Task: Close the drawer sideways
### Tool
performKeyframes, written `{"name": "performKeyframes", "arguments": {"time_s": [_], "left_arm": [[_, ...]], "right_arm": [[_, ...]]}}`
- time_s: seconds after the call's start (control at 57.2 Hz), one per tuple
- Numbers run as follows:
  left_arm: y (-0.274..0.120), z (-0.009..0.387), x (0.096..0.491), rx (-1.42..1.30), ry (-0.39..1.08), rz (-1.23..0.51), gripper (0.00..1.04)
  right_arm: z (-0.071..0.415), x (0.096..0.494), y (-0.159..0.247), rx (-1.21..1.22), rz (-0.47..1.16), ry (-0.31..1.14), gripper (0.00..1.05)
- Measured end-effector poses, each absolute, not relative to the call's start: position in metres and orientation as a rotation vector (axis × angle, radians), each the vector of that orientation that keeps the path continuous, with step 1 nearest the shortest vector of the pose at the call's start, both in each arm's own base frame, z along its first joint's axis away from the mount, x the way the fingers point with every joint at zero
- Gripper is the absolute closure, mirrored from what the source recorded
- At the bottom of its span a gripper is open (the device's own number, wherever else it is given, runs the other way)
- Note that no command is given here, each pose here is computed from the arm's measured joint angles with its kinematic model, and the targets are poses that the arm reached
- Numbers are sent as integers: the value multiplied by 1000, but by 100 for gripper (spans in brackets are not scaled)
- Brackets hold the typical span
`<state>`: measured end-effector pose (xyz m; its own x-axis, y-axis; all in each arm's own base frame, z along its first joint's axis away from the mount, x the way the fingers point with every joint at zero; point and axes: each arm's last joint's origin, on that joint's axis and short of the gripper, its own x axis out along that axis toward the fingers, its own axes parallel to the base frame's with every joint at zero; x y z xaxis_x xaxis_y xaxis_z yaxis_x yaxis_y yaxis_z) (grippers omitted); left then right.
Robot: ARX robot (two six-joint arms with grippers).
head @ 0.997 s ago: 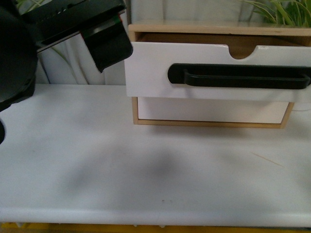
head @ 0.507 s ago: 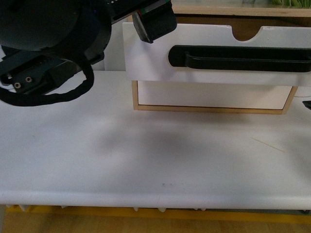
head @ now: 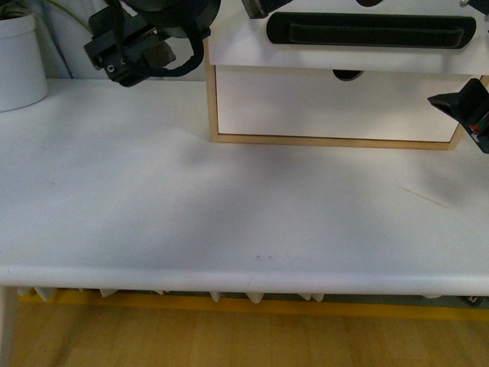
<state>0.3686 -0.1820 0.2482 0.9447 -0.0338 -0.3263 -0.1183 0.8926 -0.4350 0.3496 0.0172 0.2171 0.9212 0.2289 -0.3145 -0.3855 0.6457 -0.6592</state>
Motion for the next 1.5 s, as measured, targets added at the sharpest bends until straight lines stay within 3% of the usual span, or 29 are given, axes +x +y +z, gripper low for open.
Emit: {"name": "performKeyframes", "arguments": {"time_s": [0.262,0.542,0.857,1.207,1.504], "left_arm": [[-193,248,396,-469,341,36,6],[-186,249,390,-473,330,51,6],[-141,261,345,-461,259,125,6],[-77,255,246,-319,194,246,6],[-42,222,159,-255,208,367,6]], "right_arm": [[213,384,15,-796,312,220,9],[216,379,13,-777,327,221,9],[240,320,14,-742,331,157,9],[253,224,12,-621,208,46,9],[224,145,7,-508,157,67,9]]}}
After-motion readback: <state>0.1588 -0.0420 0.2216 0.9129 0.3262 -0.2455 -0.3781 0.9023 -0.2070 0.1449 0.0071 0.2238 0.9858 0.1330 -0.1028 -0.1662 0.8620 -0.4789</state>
